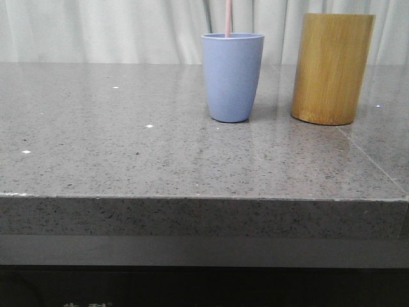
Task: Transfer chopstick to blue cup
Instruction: 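Carry the pink stick over the blue cup, lower it in, release, then raise the right gripper away from the blue cup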
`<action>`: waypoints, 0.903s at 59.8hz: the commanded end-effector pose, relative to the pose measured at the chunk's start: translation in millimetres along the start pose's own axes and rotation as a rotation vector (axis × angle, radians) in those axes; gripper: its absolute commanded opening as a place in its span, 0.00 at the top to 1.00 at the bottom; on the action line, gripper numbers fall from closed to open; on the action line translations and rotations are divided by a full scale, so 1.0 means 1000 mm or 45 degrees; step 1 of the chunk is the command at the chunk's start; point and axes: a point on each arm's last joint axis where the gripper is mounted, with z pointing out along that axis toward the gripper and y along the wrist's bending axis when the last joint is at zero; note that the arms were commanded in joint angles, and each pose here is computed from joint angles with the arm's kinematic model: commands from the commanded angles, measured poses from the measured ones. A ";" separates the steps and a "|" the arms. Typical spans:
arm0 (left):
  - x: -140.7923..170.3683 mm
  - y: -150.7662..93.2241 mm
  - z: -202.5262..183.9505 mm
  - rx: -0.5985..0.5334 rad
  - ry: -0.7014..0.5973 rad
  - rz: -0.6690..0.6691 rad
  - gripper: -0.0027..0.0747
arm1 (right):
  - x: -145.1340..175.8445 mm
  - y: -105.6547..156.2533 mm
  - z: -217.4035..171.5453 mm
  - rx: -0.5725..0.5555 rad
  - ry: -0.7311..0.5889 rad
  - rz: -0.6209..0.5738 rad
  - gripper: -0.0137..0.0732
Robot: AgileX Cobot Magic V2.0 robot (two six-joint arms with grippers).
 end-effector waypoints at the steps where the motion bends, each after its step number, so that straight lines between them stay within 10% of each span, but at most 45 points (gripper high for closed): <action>1: -0.015 0.000 -0.002 0.002 -0.125 -0.013 0.99 | -0.018 0.001 -0.002 -0.001 -0.117 -0.020 0.76; 17: -0.015 0.000 -0.002 0.002 -0.125 -0.013 0.99 | -0.009 0.000 0.003 0.000 -0.077 -0.021 0.50; 33: -0.015 0.000 -0.002 0.002 -0.127 -0.013 0.99 | -0.063 0.005 -0.023 -0.041 0.135 0.008 0.49; 54: -0.015 0.000 -0.002 0.002 -0.127 -0.013 0.99 | -0.130 -0.020 -0.068 0.036 0.469 0.040 0.89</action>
